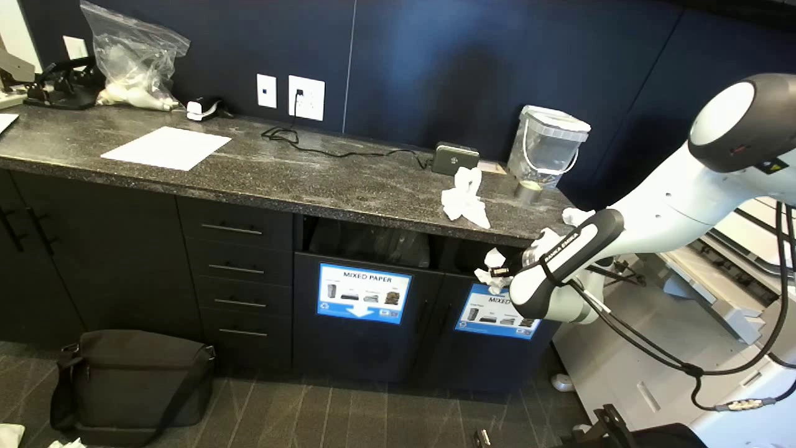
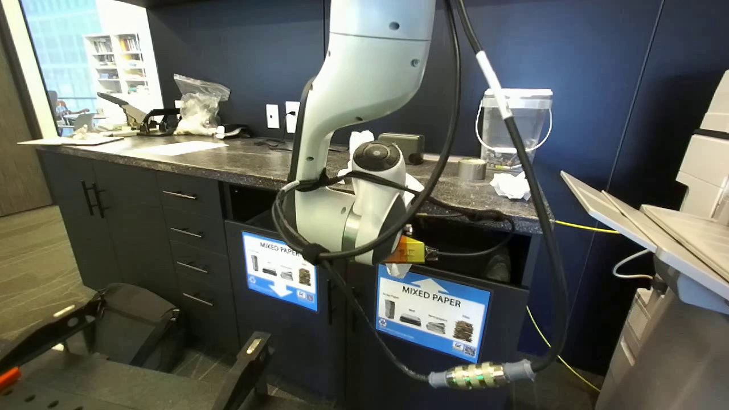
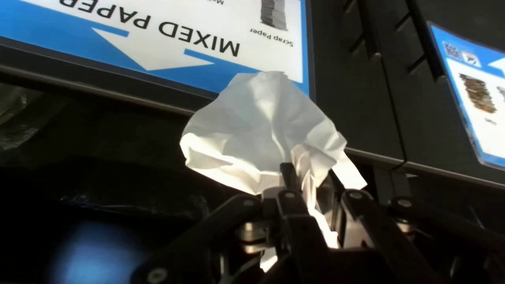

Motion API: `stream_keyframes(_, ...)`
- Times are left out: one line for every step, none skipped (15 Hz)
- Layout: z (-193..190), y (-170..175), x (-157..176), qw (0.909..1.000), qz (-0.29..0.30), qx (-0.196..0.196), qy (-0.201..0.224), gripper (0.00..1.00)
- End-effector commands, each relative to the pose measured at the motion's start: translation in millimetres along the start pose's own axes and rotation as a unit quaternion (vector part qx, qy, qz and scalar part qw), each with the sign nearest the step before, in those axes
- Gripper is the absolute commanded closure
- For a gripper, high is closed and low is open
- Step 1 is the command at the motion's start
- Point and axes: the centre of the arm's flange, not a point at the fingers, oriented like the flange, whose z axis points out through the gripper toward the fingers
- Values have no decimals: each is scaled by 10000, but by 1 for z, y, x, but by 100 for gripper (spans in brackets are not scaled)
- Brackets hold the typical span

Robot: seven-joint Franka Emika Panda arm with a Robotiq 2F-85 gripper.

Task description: Put the tissues inside the rubbish bin.

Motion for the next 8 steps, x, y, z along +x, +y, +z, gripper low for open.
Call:
stream_keyframes(35,13,-12,9966,440,-294,628,81)
stream_keyframes(42,15,-15,9950,605,-341,722,79)
stream_keyframes(50,17,-18,9929,777,-362,827,80)
stream_keyframes(56,19,-20,9899,969,-407,954,79)
stream_keyframes(62,19,-21,9869,1121,-436,1076,80)
stream_keyframes(67,19,-20,9836,1252,-474,1211,80)
stream_keyframes(70,19,-16,9798,1358,-517,1371,81)
stream_keyframes(71,19,-12,9758,1455,-553,1536,80)
